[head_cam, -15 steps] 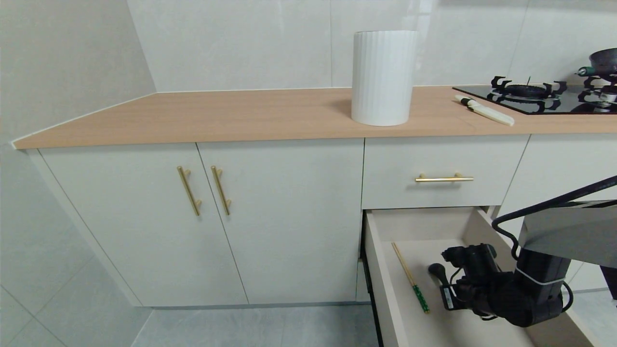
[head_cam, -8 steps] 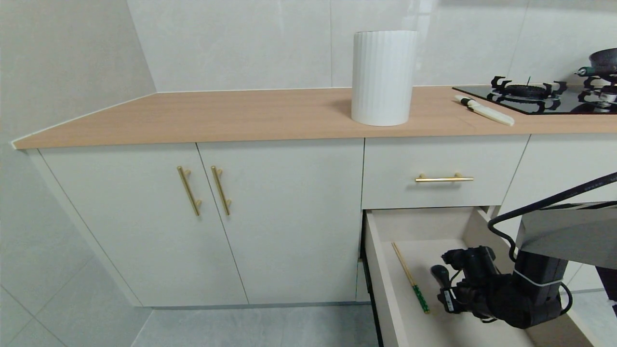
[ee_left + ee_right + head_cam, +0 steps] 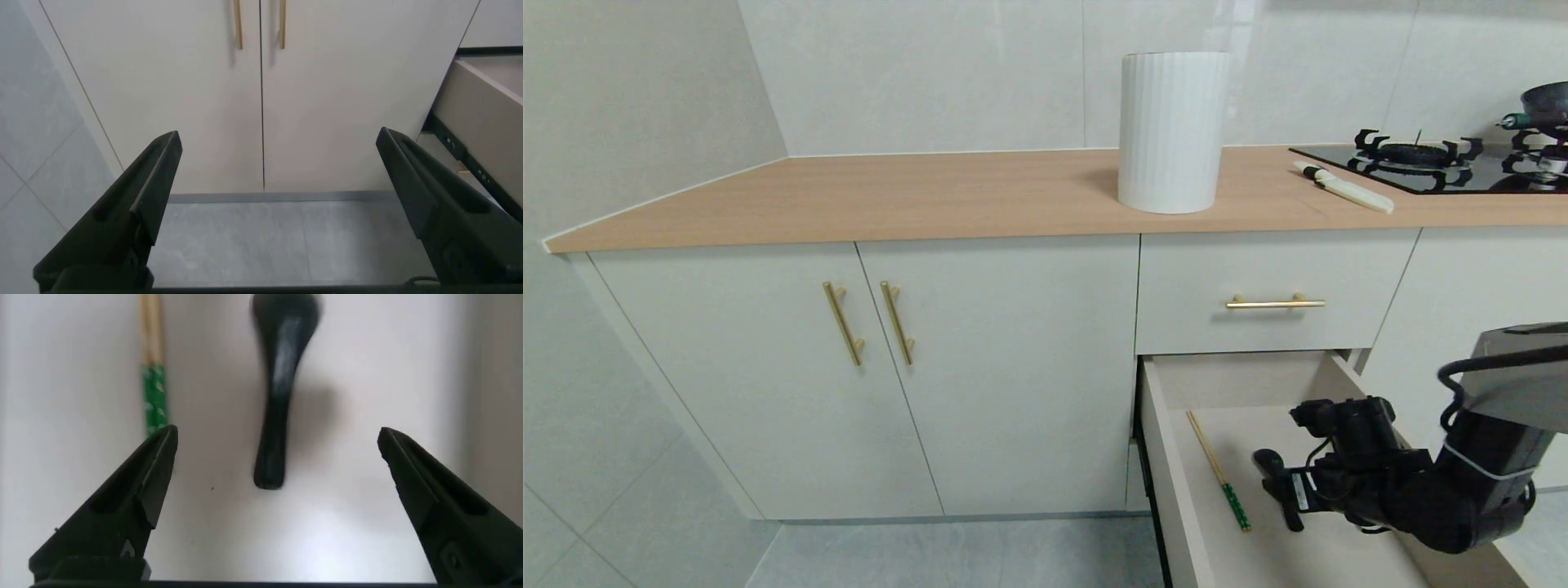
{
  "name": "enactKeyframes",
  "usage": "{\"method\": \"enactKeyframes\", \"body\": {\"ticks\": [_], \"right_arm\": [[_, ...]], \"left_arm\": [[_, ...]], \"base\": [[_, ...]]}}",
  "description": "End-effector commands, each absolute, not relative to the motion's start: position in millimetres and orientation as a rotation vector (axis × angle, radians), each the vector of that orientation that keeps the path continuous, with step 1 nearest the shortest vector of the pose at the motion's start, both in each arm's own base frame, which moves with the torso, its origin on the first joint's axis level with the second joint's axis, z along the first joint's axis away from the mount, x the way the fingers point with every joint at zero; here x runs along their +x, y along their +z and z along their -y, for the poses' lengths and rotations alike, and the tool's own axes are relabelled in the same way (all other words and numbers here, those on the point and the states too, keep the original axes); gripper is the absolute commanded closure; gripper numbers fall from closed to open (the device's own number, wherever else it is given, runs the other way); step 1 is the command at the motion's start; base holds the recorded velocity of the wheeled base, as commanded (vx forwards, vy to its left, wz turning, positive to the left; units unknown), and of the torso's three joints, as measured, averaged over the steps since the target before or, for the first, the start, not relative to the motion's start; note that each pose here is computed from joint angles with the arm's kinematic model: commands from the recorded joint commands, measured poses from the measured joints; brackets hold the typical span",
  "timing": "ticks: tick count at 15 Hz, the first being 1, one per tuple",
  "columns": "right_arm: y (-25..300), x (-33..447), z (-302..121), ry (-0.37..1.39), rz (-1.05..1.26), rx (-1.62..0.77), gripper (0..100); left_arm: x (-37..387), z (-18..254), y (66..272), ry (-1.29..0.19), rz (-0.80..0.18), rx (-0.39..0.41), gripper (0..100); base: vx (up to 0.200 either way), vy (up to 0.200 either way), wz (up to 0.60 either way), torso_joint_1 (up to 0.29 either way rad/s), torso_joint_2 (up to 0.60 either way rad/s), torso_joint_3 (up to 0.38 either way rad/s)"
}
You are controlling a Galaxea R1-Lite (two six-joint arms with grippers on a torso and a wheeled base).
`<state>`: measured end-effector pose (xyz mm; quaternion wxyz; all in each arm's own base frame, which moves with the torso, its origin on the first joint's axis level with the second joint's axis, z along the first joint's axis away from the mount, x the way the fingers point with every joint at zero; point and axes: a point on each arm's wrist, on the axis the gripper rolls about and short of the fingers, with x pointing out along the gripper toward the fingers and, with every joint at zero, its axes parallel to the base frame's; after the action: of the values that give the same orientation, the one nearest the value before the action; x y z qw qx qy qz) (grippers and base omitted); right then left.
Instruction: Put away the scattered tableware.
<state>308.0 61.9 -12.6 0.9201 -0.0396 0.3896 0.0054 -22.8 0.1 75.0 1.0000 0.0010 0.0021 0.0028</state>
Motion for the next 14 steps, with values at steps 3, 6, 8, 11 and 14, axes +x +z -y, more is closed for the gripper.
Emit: {"method": "enactKeyframes", "body": {"ticks": [3,6,8,11,14], "right_arm": [[90.6,255.0,-48.5,-0.003,-0.656,-0.013,0],[130.3,216.1,-43.3,-0.016,-0.718,0.024,0],[145.1,192.8,-39.5,-0.008,-0.721,0.025,0],[143.2,174.8,-40.9,0.001,-0.758,0.053,0],[139.7,173.3,-42.9,0.016,-0.774,0.047,0]], "left_arm": [[-22.8,-0.1,75.0,0.006,-0.005,0.002,0],[-22.8,-0.1,75.0,0.006,-0.005,0.002,0],[-22.8,-0.1,75.0,0.006,-0.005,0.003,0],[-22.8,-0.1,75.0,0.006,-0.005,0.003,0],[-22.8,-0.1,75.0,0.006,-0.005,0.002,0]], "base": [[0.000,0.000,0.00,0.000,0.00,0.000],[0.000,0.000,0.00,0.000,0.00,0.000],[0.000,0.000,0.00,0.000,0.00,0.000],[0.000,0.000,0.00,0.000,0.00,0.000],[-0.067,0.000,0.00,0.001,0.00,-0.001]]}}
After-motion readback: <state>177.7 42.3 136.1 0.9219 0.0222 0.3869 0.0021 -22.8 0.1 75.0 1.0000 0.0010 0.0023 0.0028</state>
